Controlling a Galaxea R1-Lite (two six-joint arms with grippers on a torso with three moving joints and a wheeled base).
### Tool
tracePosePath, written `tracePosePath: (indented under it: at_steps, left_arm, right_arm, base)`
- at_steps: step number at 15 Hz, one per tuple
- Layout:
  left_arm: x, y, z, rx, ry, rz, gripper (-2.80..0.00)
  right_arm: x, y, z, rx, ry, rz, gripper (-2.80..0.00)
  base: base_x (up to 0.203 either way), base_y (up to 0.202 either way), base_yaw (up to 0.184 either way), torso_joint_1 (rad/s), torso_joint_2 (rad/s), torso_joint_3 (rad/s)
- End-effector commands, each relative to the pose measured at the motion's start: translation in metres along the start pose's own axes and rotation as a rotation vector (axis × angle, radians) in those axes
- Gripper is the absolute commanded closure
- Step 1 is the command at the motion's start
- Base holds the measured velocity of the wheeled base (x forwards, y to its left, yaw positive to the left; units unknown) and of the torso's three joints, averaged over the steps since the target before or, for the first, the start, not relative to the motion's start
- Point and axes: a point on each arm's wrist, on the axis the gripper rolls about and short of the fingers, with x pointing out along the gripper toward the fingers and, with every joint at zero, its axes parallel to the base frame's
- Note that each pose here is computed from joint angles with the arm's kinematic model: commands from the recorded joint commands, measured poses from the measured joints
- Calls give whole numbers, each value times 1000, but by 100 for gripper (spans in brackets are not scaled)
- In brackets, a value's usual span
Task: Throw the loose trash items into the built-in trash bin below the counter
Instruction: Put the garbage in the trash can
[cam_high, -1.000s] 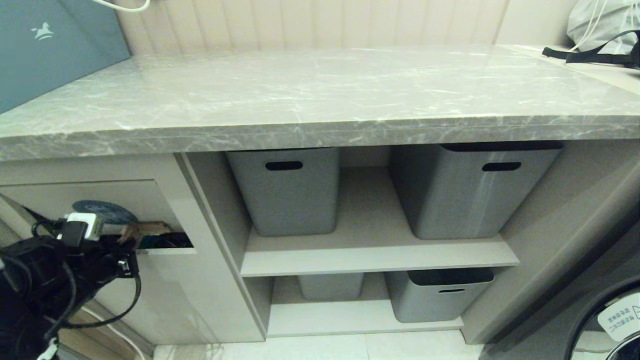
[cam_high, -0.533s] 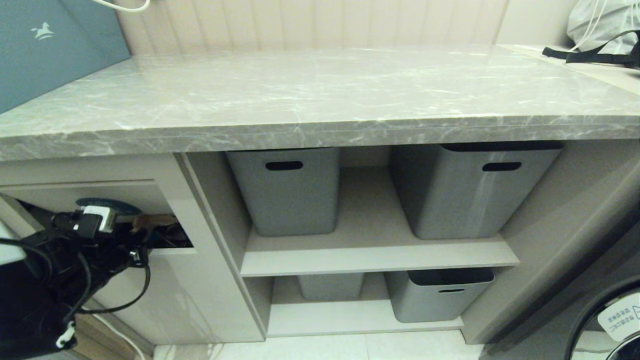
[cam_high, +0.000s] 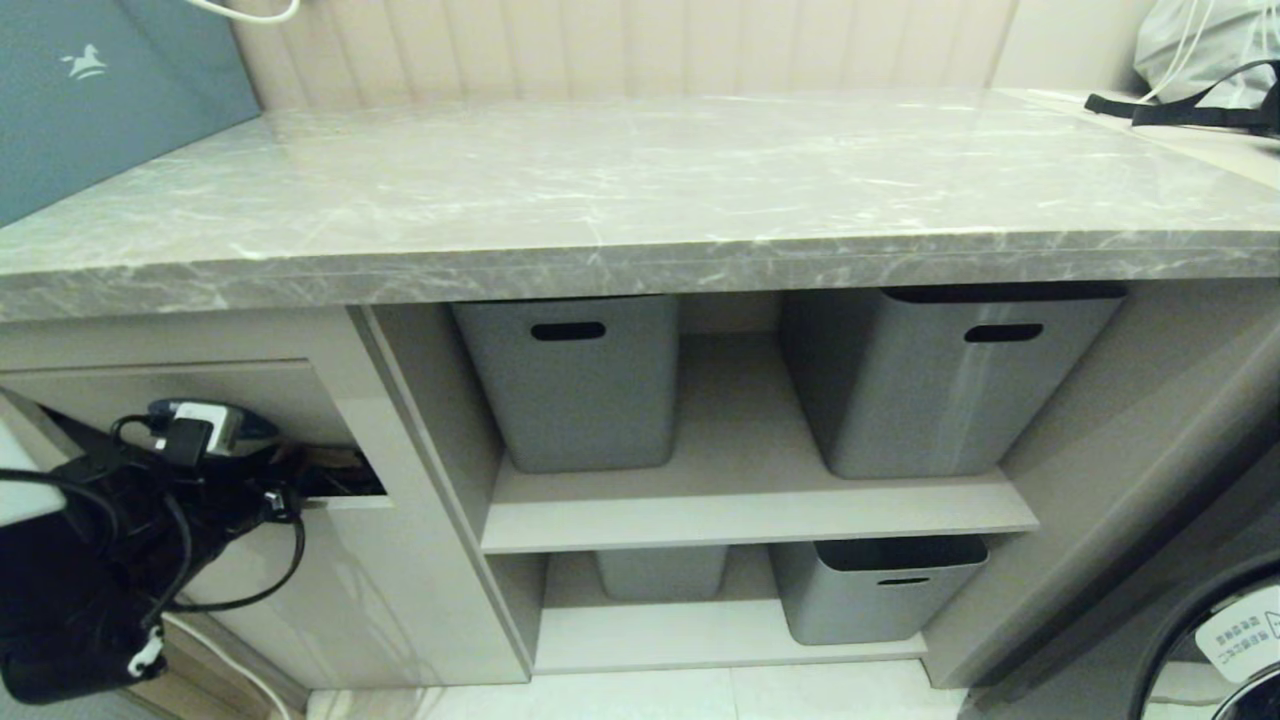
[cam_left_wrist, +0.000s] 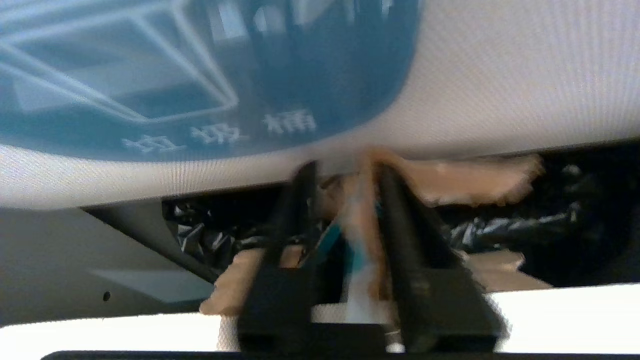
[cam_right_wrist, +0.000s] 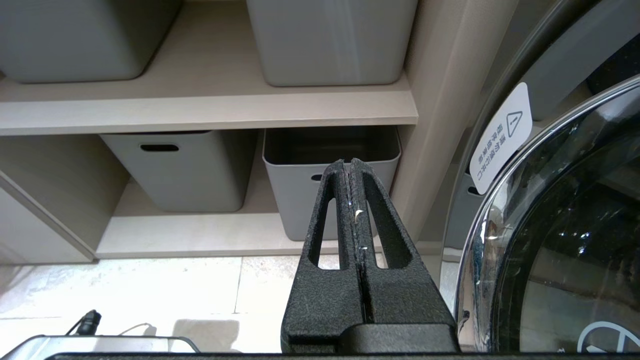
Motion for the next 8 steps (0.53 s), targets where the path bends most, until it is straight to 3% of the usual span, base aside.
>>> tracePosePath:
  at_steps: [1, 8]
  left_arm:
    - [2, 1, 0, 5, -10, 3, -280]
    - [-6, 2, 5, 7, -14, 9, -280]
  right_arm:
    - [0, 0, 0, 0, 0, 0, 0]
    - [0, 0, 0, 0, 0, -1, 0]
  base:
    - [0, 0, 0, 0, 0, 0]
    - [0, 0, 0, 0, 0, 0]
